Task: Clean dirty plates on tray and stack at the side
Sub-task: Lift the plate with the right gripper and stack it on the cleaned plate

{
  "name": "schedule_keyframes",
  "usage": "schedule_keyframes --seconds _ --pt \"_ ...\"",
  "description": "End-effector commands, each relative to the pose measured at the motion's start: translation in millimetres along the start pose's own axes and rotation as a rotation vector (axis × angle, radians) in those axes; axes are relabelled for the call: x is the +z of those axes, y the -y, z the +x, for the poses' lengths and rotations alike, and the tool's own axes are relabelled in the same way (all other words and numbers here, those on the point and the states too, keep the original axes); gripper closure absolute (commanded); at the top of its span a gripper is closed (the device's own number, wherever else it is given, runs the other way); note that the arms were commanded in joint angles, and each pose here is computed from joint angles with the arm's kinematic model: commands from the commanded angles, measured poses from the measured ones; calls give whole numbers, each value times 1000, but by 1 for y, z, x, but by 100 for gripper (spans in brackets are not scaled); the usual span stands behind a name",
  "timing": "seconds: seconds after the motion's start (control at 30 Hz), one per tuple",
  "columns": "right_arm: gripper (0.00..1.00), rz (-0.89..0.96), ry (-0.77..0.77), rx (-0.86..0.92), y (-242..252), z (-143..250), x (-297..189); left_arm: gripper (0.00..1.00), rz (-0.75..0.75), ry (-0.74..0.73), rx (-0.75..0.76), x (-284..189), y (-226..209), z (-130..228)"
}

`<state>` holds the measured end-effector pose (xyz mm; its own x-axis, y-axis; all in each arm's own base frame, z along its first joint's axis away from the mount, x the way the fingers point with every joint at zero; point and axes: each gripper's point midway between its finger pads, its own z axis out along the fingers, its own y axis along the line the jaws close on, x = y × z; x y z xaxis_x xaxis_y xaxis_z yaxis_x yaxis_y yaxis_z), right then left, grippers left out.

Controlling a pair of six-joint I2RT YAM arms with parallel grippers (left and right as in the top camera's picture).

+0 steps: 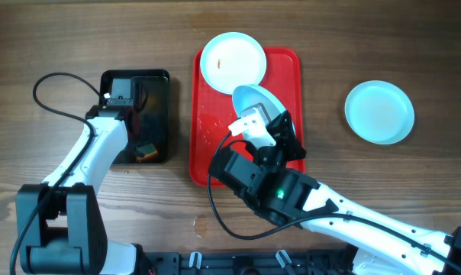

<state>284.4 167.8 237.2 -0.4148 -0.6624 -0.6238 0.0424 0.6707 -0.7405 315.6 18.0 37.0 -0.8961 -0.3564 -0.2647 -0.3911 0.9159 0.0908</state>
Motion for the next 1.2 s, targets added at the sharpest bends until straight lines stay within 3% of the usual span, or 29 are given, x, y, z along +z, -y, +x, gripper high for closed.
schedule_keyframes --seconds 0.0,0.17,0.4,0.5,0.7,0.9,1.17 --pt "96 41 14 41 10 -6 -2 0 6 3 5 -1 1 -1" --pt "96 -13 -10 107 2 -1 3 0 6 3 5 -1 1 -1" --pt "96 -385 -196 205 -46 26 28 0 6 3 5 -1 1 -1" --pt "96 -344 -264 351 -24 37 48 0 6 3 5 -1 1 -1" --pt "96 -429 -359 620 13 55 77 0 6 3 5 -1 1 -1" --pt "96 -436 -584 971 51 118 117 0 6 3 5 -1 1 -1" --pt "96 -275 -800 1297 98 218 158 0 6 3 5 -1 1 -1"
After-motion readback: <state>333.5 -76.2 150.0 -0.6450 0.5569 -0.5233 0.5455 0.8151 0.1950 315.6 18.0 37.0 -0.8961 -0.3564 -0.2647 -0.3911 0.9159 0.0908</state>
